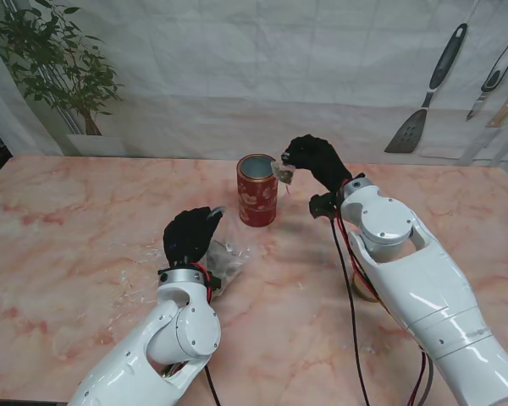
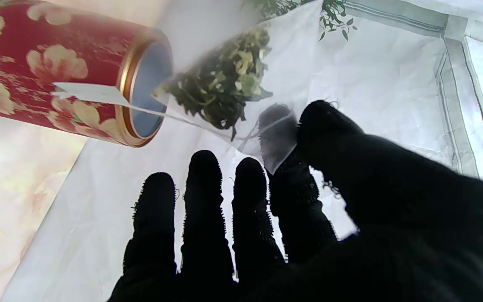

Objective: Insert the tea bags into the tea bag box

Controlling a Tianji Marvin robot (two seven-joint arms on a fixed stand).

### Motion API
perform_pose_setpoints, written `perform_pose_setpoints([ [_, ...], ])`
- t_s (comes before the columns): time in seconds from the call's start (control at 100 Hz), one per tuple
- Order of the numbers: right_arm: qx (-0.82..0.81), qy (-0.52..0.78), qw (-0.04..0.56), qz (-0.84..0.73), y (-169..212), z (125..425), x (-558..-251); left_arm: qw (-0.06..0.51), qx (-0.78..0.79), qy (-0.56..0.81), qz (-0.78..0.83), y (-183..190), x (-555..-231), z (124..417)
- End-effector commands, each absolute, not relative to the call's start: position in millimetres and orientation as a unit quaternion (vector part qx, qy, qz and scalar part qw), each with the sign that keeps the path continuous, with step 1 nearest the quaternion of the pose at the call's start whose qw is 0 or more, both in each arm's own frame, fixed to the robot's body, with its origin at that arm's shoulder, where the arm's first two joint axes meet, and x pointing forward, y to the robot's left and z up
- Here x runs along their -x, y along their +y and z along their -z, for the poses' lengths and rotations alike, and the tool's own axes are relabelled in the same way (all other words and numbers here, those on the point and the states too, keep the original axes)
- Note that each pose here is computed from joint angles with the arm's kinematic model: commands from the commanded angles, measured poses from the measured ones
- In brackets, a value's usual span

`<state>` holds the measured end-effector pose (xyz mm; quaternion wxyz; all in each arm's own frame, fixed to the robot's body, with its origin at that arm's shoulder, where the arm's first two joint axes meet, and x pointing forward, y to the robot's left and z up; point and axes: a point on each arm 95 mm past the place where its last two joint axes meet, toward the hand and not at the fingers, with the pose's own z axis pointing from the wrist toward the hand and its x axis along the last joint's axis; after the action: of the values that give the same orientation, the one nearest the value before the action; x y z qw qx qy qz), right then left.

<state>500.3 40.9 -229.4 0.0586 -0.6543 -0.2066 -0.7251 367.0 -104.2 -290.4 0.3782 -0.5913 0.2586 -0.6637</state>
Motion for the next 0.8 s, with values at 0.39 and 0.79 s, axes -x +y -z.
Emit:
perform_pose_setpoints([
  [0.39, 0.646, -0.186, 0.058, 0.738, 63.7, 211.2, -523.8, 0.372, 0.598, 0.264, 0.659, -104.1, -366.3, 291.1],
  [0.79, 0.653, -0.176, 0.059, 0.734, 84.0, 214.9, -549.3, 0.372, 0.599, 0.265, 0.657, -102.1, -366.6, 292.4],
])
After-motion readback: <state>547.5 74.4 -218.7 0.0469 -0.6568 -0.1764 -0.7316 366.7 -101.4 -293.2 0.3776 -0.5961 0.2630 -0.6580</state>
